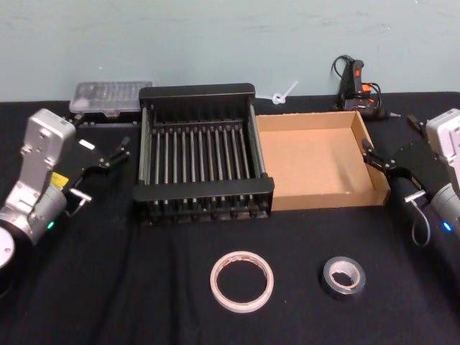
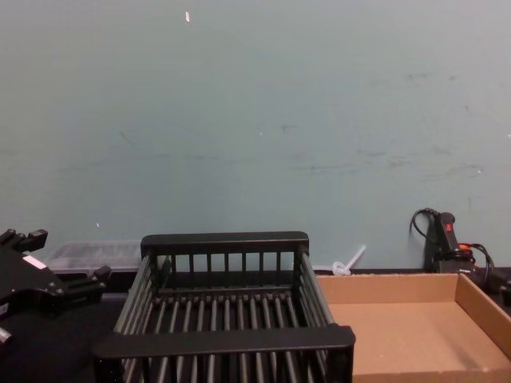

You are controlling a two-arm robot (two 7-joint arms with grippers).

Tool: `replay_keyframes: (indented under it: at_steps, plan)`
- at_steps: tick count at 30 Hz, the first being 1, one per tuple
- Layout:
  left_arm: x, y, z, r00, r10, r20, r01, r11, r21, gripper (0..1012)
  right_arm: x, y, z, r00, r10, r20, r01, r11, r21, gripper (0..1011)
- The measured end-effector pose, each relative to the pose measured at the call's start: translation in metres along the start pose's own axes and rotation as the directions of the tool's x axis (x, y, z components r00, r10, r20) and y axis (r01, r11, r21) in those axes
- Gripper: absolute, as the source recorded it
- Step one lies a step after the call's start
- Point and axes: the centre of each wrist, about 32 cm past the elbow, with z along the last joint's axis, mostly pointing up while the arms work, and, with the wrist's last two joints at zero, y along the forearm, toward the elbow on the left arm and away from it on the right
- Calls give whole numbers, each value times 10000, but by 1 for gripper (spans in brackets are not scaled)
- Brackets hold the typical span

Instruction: Pick up the white tape and place it into the black box , Pick up the silver tape and place it into the brown box.

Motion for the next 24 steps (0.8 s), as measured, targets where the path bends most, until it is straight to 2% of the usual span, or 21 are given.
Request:
replay_keyframes:
  at_steps: [24]
  plan:
    - [0,0,0,10000,0,0,0,10000,0,1001,0,0,0,10000,0,0,0,10000,-1,1002]
